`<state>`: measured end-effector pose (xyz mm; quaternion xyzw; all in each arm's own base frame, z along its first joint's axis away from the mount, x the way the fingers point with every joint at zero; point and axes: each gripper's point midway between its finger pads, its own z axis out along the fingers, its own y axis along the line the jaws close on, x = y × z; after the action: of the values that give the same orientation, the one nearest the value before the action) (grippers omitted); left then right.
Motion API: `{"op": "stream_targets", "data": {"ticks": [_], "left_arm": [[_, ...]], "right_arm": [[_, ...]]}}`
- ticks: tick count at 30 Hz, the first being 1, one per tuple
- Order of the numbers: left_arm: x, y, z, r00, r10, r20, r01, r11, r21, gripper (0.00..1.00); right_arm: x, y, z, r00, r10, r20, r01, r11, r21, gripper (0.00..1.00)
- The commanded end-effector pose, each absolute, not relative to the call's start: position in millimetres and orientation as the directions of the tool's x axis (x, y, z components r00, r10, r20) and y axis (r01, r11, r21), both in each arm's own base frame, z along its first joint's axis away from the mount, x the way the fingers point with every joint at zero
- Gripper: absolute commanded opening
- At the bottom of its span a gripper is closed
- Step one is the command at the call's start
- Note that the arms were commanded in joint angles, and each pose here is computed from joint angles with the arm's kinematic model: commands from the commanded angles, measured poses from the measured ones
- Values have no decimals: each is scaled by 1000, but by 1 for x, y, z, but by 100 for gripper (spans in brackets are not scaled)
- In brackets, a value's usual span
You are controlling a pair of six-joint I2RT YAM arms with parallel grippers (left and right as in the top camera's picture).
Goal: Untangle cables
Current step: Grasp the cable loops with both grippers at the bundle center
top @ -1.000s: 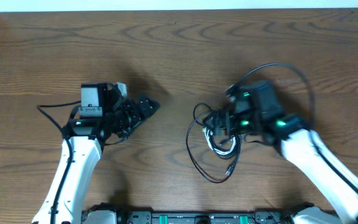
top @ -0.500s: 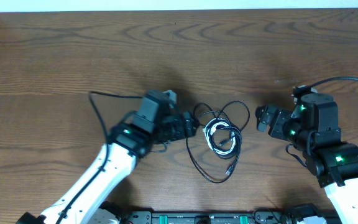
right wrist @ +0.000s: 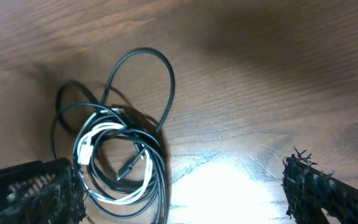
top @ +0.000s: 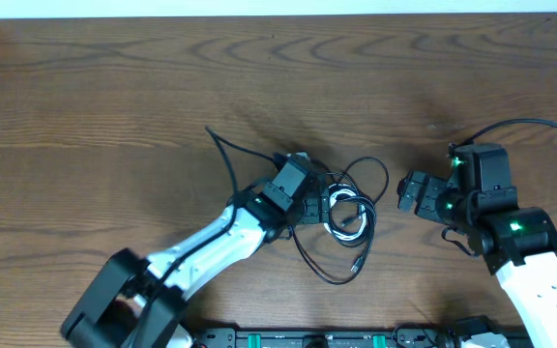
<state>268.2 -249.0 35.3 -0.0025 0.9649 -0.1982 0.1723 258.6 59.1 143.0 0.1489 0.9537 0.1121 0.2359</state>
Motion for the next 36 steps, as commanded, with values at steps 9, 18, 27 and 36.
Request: {"op": "stream_targets", "data": {"ticks": [9, 18, 27, 36], "left_arm": [[259, -276, 13, -938, 2, -345, 134, 924, -357, 73], [263, -257, -1, -945, -87, -314, 15, 951, -310, 7], [273, -262, 53, -927, -79, -367, 95, 896, -434, 7], [259, -268, 148, -880, -36, -474, 291, 749, -595, 7]], "right_arm": [[261, 56, 130, -861, 347, -371, 265, 930, 254, 99], [250, 73, 110, -923, 297, -246, 225, 933, 281, 99], [238, 118, 106, -983, 51, -174, -36, 887, 459, 99], [242, 148, 126, -929, -154, -337, -328, 766, 553, 79]]}}
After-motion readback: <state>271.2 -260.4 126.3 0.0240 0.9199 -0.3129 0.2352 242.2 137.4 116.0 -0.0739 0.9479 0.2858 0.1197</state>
